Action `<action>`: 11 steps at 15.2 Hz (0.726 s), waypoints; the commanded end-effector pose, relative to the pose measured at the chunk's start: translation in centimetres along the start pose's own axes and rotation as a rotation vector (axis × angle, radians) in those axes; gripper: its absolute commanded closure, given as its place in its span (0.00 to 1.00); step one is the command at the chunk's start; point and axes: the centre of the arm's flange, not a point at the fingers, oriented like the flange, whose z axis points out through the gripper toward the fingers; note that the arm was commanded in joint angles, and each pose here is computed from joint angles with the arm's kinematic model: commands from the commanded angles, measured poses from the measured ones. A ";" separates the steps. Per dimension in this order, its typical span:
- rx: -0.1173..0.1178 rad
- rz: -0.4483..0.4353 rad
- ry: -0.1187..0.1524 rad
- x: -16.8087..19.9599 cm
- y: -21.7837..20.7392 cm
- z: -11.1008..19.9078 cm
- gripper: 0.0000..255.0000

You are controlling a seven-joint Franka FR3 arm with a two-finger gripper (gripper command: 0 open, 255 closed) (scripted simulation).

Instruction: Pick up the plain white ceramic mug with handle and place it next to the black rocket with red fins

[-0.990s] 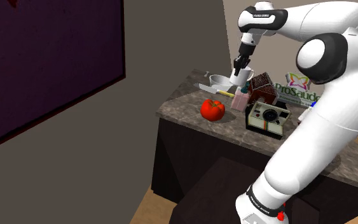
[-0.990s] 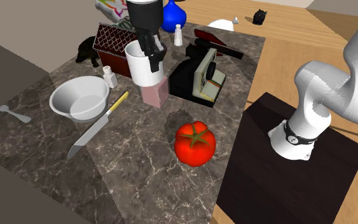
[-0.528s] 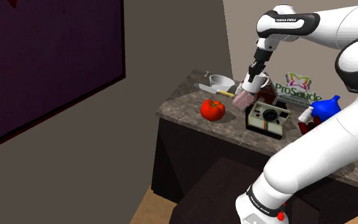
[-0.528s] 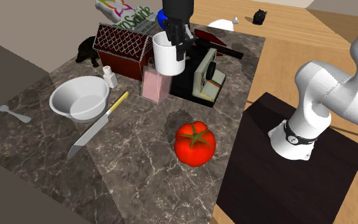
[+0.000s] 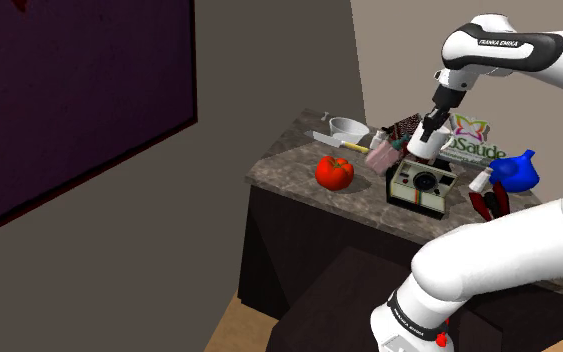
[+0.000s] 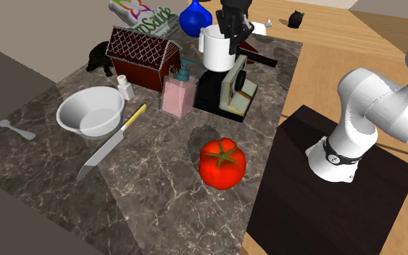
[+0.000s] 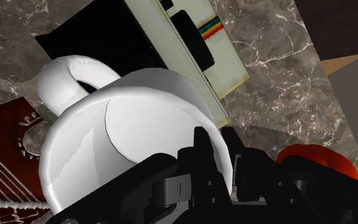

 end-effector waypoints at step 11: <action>-0.001 -0.001 0.000 -15.5 3.0 0.0 1.00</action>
